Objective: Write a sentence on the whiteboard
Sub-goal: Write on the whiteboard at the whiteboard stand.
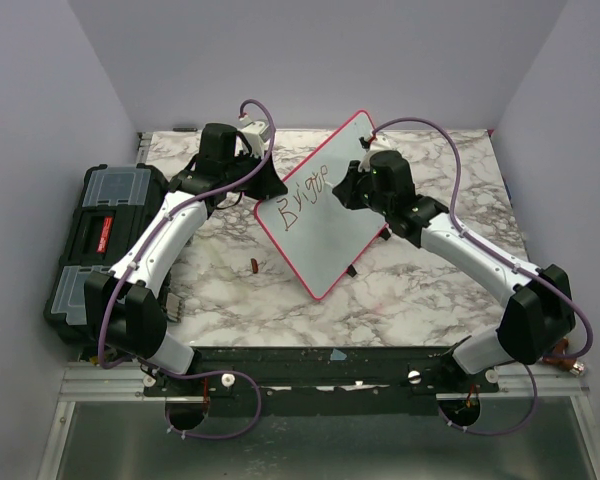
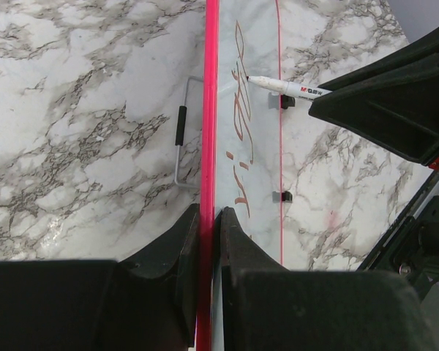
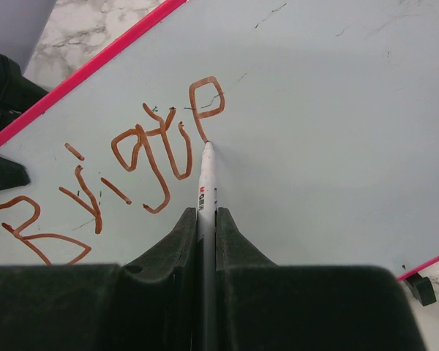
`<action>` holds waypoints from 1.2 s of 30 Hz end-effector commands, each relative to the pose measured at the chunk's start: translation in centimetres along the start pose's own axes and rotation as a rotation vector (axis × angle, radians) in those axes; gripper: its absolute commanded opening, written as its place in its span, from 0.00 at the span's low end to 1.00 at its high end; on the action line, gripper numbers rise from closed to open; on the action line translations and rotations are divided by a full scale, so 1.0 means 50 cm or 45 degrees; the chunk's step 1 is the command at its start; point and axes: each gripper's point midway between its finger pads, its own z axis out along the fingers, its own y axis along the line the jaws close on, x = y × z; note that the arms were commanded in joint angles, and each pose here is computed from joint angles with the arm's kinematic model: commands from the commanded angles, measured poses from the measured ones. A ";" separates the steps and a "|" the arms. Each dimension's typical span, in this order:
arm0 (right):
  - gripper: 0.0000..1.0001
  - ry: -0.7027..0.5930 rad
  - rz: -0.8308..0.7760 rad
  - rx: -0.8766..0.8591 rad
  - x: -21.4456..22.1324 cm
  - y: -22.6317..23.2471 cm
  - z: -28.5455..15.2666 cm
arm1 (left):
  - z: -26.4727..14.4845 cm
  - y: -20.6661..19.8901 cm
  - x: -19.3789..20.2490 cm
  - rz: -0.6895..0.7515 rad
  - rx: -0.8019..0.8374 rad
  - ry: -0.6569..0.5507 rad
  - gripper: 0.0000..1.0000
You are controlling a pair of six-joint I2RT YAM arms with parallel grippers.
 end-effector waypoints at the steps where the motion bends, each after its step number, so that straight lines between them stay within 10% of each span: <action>1: 0.01 0.076 0.002 0.061 0.040 -0.022 0.004 | -0.017 0.004 -0.041 0.126 -0.041 -0.104 0.00; 36: 0.01 -0.160 -0.067 0.145 -0.094 -0.024 -0.026 | -0.022 0.005 -0.039 0.136 -0.053 -0.111 0.00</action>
